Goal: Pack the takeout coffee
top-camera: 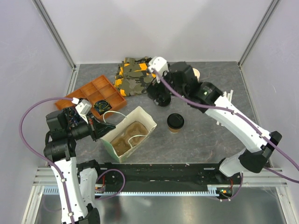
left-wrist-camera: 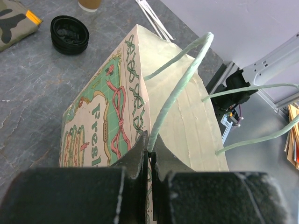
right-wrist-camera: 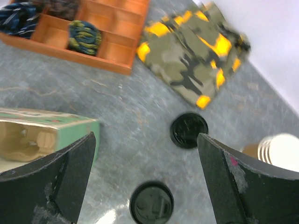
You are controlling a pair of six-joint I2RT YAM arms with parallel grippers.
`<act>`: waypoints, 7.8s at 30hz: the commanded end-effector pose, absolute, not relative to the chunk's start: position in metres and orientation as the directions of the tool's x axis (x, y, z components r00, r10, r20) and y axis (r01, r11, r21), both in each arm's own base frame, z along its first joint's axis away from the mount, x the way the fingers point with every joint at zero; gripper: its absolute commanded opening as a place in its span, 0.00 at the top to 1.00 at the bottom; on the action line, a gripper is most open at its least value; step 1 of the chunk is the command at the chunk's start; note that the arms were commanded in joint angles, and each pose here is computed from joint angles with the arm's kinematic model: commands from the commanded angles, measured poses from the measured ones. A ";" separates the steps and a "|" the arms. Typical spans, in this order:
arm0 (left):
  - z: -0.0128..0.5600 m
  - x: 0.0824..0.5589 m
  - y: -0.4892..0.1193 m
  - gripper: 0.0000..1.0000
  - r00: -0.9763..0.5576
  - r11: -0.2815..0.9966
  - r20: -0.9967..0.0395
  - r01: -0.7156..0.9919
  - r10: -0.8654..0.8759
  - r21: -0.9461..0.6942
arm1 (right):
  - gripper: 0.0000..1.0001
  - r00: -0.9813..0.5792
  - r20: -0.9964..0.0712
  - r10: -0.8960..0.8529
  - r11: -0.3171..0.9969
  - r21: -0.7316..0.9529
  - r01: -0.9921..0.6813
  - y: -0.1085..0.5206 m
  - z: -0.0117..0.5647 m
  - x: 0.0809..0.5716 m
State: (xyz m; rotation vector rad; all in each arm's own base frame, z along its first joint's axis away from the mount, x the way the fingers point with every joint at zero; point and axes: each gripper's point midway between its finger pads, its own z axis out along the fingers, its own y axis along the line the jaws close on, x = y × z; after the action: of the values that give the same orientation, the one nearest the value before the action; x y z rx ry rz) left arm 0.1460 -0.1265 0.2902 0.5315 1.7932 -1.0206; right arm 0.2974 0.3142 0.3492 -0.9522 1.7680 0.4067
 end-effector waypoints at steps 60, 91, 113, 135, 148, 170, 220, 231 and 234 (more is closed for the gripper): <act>0.298 0.134 -0.129 0.98 -0.365 0.557 -0.931 0.771 -0.011 -0.309 | 0.02 -0.489 -0.685 -0.540 0.638 0.045 -0.769 0.248 0.270 0.297; 0.287 0.137 -0.128 0.98 -0.421 0.557 -0.906 0.743 -0.042 -0.371 | 0.20 -0.222 -0.791 -0.570 0.277 0.069 -0.958 0.350 0.305 0.246; 0.294 0.138 -0.126 0.94 -0.386 0.581 -0.922 0.744 -0.027 -0.329 | 0.64 -0.130 -0.770 -0.624 0.202 0.002 -0.979 0.361 0.289 0.249; 0.397 0.123 -0.118 0.24 -0.220 0.651 -0.965 0.755 0.140 -0.077 | 1.00 -0.143 -0.762 -0.631 0.285 -0.056 -0.957 0.366 0.288 0.270; 0.380 0.131 -0.129 0.51 -0.372 0.516 -0.911 0.824 0.181 -0.234 | 1.00 -0.169 -0.763 -0.624 0.304 -0.037 -0.952 0.375 0.287 0.275; 0.313 0.204 -0.138 0.41 -0.515 0.671 -0.788 0.718 0.337 -0.183 | 1.00 -0.099 -0.794 -0.600 0.271 -0.085 -0.959 0.382 0.296 0.276; 0.288 0.220 -0.141 0.98 -0.732 0.850 -0.681 0.348 -0.018 -0.396 | 0.53 0.176 -0.798 -0.576 -0.061 -0.173 -0.983 0.362 0.316 0.193; 0.273 0.215 -0.142 0.98 -0.746 0.847 -0.665 0.348 -0.009 -0.402 | 0.54 0.283 -0.683 -0.674 -0.152 -0.247 -0.957 0.306 0.269 0.172; 0.270 0.217 -0.146 0.98 -0.740 0.834 -0.673 0.366 -0.008 -0.412 | 0.52 0.306 -0.683 -0.664 -0.138 -0.291 -0.947 0.305 0.261 0.177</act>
State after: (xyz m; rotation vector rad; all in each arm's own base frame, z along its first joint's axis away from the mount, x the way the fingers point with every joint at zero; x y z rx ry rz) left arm 0.2133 -0.1375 0.2663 0.2651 2.3619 -0.6479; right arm 0.1736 0.3110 0.2597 -1.8691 1.5385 0.5879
